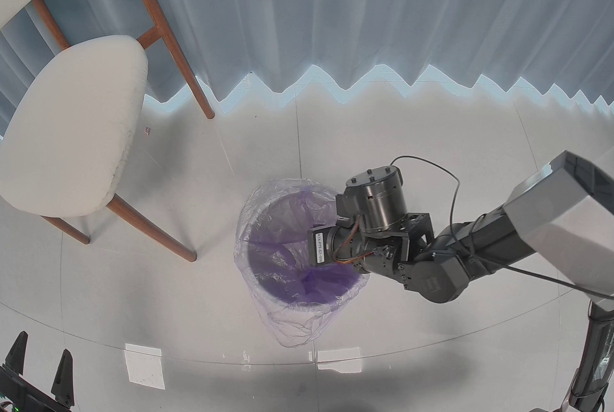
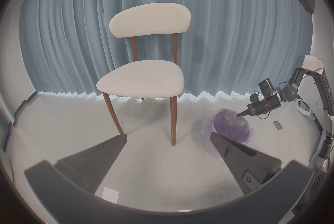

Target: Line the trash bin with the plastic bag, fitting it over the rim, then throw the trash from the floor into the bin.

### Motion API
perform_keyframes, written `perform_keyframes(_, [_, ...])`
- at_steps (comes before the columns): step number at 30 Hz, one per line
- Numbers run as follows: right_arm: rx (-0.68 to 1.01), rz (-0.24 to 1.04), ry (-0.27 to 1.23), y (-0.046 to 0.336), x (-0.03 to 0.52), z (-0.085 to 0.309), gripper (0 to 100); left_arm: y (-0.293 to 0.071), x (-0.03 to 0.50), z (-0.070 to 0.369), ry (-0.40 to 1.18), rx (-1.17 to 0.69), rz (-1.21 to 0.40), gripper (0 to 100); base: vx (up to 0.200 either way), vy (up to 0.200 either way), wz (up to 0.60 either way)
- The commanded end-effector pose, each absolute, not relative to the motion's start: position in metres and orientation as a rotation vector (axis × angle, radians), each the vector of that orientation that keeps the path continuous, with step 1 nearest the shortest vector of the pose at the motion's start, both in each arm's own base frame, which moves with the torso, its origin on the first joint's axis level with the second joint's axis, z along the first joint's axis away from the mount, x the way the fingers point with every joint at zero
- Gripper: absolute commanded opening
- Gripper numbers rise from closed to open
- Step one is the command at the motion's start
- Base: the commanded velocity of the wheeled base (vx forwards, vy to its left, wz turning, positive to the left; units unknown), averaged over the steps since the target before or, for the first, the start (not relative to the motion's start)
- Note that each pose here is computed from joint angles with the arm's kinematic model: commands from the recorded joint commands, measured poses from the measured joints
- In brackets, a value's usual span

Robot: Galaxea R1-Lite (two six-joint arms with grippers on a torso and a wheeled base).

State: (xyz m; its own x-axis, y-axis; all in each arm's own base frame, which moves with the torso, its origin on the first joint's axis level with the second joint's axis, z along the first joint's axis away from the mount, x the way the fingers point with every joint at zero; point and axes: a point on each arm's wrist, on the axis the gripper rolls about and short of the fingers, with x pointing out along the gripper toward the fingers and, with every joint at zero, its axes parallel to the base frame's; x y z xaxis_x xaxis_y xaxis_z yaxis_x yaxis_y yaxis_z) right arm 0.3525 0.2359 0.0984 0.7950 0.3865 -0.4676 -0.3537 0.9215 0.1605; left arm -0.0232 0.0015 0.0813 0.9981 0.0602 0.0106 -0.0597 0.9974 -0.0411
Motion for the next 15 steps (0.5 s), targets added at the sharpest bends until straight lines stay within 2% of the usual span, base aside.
perform_keyframes(1, [0.049, 0.364, 0.536, 0.250, 0.373, 0.067, 0, 0.002, -0.023, 0.076, -0.008, -0.051, 0.073, 100, 0.000, 0.000, 0.00])
perform_keyframes(15, [0.039, 0.259, 0.533, 0.254, 0.406, 0.028, 0, 0.002, -0.023, 0.076, -0.008, -0.052, 0.077, 100, 0.000, 0.000, 0.00])
